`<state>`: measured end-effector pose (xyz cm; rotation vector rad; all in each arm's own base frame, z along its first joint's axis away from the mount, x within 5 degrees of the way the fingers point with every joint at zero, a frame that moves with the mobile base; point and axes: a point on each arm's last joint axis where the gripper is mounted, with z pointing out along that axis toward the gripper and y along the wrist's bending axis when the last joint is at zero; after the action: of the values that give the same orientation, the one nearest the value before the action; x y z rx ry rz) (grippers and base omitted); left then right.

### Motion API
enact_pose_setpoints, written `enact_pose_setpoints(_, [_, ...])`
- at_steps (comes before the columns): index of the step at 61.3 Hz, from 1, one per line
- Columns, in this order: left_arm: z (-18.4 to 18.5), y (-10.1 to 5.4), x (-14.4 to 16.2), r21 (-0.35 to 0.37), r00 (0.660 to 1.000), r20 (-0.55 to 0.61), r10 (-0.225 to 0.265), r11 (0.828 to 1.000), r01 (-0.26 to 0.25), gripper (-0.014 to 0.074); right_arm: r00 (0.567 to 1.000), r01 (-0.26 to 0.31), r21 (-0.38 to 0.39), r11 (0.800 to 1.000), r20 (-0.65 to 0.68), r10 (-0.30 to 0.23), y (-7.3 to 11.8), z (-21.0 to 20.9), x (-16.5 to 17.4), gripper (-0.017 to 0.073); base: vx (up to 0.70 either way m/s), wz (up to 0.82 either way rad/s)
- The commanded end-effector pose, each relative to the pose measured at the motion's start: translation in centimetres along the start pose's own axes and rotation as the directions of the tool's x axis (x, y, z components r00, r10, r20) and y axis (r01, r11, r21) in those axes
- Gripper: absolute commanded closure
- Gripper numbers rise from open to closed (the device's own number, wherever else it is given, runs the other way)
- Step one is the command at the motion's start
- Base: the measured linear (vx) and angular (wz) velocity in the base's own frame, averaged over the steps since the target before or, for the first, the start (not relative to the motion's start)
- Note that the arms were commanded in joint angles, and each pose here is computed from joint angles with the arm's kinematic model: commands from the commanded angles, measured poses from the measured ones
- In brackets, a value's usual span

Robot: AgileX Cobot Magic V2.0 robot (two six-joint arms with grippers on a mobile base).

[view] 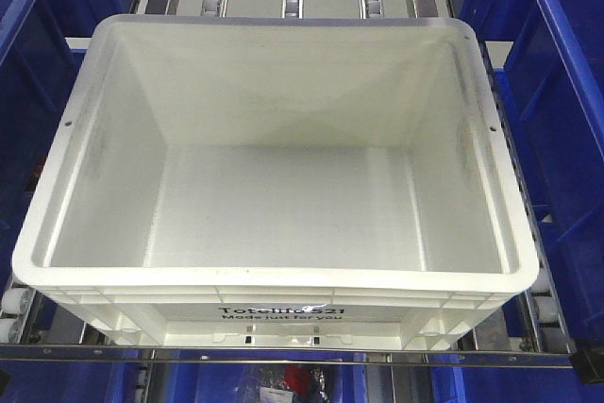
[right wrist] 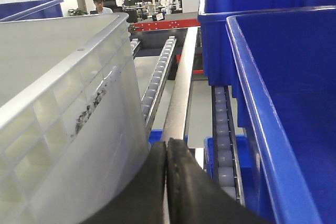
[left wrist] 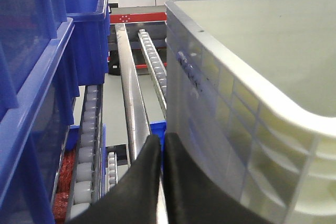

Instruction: Move bin from left to right shelf

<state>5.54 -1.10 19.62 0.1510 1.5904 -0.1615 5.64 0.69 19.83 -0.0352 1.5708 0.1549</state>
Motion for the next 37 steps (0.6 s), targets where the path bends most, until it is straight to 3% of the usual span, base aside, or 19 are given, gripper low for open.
enact_pose_setpoints(1, [-0.25, -0.04, -1.47, 0.006, 0.994, 0.105, -0.014, 1.000, 0.013, 0.0601, 0.997, 0.017, 0.003, 1.000, 0.070, -0.017, -0.03, -0.04, -0.13, 0.0567, 0.00, 0.00])
enact_pose_setpoints(37, [-0.25, -0.04, -1.47, 0.006, 0.994, 0.105, -0.014, 1.000, 0.013, 0.0601, 0.997, 0.017, 0.003, 1.000, 0.070, -0.017, -0.03, -0.04, -0.13, 0.0567, 0.00, 0.00])
